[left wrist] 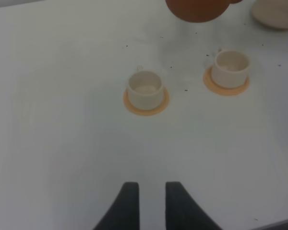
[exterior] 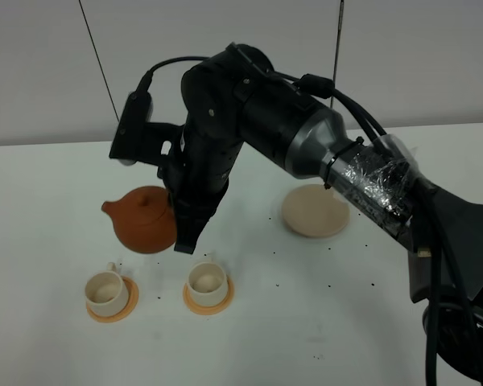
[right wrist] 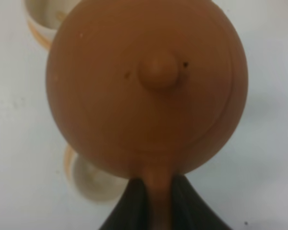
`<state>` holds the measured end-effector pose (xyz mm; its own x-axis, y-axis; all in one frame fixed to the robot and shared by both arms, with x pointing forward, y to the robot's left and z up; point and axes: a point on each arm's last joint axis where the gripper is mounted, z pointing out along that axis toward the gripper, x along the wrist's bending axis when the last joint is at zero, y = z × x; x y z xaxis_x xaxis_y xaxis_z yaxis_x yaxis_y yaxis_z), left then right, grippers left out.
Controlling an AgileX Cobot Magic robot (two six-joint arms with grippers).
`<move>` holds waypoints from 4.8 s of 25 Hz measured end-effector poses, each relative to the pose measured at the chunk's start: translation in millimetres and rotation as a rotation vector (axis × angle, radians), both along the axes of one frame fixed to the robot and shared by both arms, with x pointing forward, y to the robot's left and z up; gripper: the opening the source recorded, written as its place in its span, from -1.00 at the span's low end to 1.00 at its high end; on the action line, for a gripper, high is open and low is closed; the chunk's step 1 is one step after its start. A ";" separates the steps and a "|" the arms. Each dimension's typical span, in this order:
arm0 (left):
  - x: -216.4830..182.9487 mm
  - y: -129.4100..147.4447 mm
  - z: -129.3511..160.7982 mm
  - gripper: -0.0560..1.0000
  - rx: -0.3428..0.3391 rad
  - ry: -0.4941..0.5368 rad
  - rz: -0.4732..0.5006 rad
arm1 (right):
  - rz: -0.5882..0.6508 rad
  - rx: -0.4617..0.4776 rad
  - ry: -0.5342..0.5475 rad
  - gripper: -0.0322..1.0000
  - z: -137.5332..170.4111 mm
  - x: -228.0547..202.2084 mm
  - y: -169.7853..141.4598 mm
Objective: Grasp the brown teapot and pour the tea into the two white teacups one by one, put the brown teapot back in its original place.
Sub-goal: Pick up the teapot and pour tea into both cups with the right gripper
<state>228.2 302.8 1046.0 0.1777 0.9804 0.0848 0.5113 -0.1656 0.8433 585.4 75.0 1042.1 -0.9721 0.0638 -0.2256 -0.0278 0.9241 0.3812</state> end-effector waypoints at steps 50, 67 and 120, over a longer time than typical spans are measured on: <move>0.0 0.0 0.0 -0.50 0.000 0.000 0.000 | 0.066 -0.168 -0.032 -0.75 -49.5 -29.4 36.3; 0.0 0.0 0.0 -0.50 0.000 0.000 0.000 | 0.121 -0.258 -0.150 -0.75 -48.3 -36.9 42.2; 0.0 0.0 0.0 -0.50 0.000 0.000 0.000 | 0.249 -0.379 -0.388 -0.75 -56.2 -50.9 63.8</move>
